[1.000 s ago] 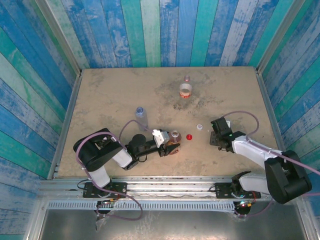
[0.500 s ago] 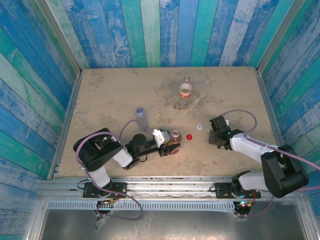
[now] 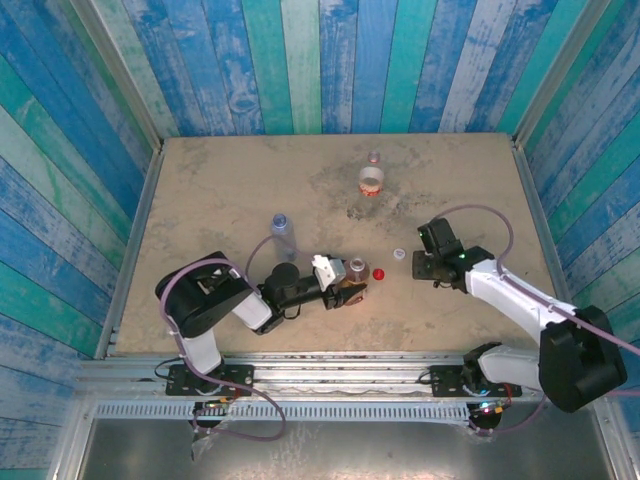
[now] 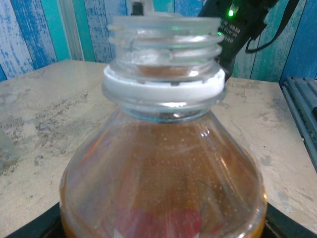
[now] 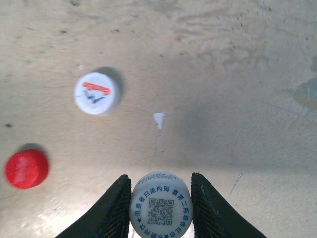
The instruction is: Screw on the bottle caps
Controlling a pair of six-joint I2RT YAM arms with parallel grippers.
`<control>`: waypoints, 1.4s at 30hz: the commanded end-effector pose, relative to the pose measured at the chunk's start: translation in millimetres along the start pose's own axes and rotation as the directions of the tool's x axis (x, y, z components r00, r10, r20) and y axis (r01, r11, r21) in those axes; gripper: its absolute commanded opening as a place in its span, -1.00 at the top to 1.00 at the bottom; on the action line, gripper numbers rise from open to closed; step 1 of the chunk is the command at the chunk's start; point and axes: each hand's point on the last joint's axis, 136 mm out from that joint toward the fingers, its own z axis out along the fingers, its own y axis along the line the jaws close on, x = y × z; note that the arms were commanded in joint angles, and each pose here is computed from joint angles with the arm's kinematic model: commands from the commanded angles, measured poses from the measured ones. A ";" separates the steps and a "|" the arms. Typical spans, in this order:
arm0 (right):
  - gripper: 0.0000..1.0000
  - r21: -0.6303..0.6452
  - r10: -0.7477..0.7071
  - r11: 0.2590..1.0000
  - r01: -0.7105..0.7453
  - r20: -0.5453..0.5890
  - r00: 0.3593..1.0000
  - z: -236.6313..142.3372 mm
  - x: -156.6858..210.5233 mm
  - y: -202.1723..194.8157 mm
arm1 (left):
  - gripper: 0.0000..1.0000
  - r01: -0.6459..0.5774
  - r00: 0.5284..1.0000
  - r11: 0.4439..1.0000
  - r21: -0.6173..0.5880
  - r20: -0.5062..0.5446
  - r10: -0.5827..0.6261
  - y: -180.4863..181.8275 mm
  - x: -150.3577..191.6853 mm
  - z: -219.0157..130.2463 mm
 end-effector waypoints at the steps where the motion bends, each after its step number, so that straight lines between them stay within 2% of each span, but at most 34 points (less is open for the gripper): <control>1: 0.31 -0.032 -0.080 0.996 0.079 -0.036 0.996 -24.5 0.7 11.0 | -0.27 -0.014 1.000 1.000 0.028 -0.012 0.014 -2.9 9.2 6.0; 9: 0.31 -0.116 -0.207 0.972 0.206 0.008 0.978 -78.3 -26.4 50.9 | -0.26 0.018 1.000 0.998 0.055 0.000 -0.018 -4.9 18.0 14.1; 14: 0.30 -0.187 -0.291 0.936 0.297 0.059 0.955 -112.7 -37.2 89.3 | -0.25 0.034 0.999 0.999 0.041 -0.028 -0.033 -1.6 23.3 16.8; 22: 0.30 -0.264 -0.406 0.869 0.419 0.106 0.908 -145.7 -36.4 141.1 | -0.25 0.028 0.999 0.999 0.041 -0.042 -0.026 0.2 24.3 21.6; 30: 0.29 -0.271 -0.475 0.839 0.473 0.060 0.878 -133.0 -18.6 157.3 | -0.26 0.020 0.999 0.999 0.032 -0.048 -0.018 2.8 25.8 24.1; 42: 0.31 -0.190 -0.473 0.861 0.472 0.039 0.880 -110.0 -16.6 148.8 | -0.26 0.016 0.999 0.999 0.043 -0.048 -0.014 0.4 27.1 22.8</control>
